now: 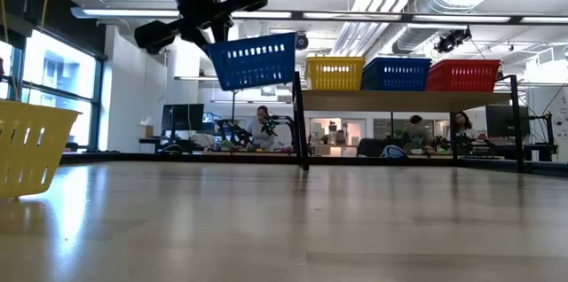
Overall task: Stack baskets on shelf by color
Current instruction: Stack the blue bin on top of the other blue bins on the shelf
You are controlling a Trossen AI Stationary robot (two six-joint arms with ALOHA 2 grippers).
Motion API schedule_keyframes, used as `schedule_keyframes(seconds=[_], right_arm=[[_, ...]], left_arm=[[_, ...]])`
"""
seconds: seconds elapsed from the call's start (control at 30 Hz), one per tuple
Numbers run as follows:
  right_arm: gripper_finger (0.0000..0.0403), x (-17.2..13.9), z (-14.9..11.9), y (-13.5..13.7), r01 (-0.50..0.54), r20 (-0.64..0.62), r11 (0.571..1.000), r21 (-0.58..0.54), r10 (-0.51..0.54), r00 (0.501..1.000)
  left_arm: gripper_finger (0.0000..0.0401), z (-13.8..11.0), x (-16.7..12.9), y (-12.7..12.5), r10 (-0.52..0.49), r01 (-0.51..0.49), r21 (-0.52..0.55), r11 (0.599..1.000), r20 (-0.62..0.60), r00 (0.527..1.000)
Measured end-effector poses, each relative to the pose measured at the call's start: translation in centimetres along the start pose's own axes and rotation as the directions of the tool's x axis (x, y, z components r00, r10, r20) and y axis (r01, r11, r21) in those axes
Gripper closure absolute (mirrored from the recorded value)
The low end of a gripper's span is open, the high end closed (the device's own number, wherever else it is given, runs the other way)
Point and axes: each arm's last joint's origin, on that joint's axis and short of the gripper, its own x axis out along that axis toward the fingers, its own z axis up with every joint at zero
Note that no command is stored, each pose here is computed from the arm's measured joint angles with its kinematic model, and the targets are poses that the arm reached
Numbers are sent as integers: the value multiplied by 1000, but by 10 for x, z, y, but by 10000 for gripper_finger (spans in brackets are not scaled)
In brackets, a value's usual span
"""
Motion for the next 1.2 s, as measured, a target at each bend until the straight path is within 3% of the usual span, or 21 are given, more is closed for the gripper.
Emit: schedule_keyframes(seconds=[0.37, 0.73, 0.93, 1.2], right_arm=[[309, 40, -12, 6, -35, -101, 999, 7, 35, 994], [311, 45, -20, 0, 21, -172, 992, 126, 1, 985], [388, 44, -24, 1, 17, -206, 985, 170, 19, 978], [399, 44, -20, 6, 10, -184, 972, 234, 34, 982]], left_arm=[[401, 7, 0, -2, -34, 34, -12, 999, -84, 996], [401, 7, 0, -10, -121, 127, 39, 991, -131, 984], [401, 6, 0, -12, -145, 160, 89, 983, -156, 977], [376, 5, 0, -10, -126, 165, 201, 966, -196, 973]])
